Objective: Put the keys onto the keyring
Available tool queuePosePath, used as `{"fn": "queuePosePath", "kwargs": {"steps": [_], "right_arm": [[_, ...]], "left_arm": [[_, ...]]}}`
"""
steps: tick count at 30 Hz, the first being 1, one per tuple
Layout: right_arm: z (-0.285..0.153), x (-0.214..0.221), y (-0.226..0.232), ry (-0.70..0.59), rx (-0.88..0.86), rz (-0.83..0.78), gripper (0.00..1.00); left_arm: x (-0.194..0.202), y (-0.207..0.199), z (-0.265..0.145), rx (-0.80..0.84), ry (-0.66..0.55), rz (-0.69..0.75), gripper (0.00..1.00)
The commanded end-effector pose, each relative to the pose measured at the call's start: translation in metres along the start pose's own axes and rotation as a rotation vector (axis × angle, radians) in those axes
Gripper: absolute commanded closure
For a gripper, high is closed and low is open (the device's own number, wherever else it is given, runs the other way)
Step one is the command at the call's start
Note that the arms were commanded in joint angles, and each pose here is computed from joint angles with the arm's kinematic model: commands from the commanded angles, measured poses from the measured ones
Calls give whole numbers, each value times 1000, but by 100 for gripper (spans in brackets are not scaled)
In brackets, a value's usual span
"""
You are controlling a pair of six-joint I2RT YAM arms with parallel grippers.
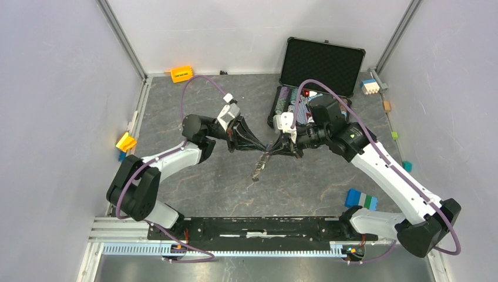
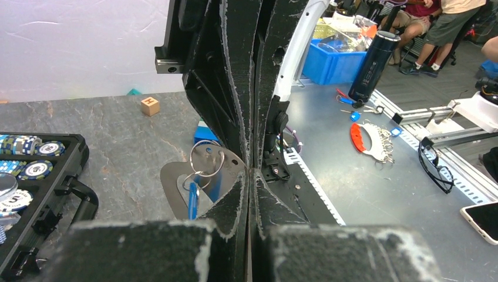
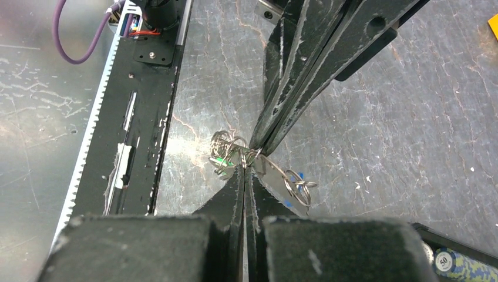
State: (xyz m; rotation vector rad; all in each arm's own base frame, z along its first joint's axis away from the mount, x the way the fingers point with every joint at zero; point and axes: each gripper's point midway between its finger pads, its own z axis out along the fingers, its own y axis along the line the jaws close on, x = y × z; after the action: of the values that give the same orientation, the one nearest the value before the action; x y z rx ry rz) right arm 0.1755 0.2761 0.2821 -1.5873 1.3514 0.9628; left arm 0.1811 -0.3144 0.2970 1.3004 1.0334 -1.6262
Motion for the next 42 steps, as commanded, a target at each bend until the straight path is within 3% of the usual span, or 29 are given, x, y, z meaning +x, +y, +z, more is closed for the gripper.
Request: {"fn": "queuePosePath", "kwargs": {"steps": [1,15,42], "right_arm": [[1,-17,-8,-48,23,-5,100],[-2,3,-30,-10,119,77,100],[-6,4,-38,-44,123,147,100]], "left_arm": [[-14,2,0,-29,-27,85,98],[-14,0,-2,-38,-28,113,98],[-10,-4,-5,-35,-13,136,98]]}}
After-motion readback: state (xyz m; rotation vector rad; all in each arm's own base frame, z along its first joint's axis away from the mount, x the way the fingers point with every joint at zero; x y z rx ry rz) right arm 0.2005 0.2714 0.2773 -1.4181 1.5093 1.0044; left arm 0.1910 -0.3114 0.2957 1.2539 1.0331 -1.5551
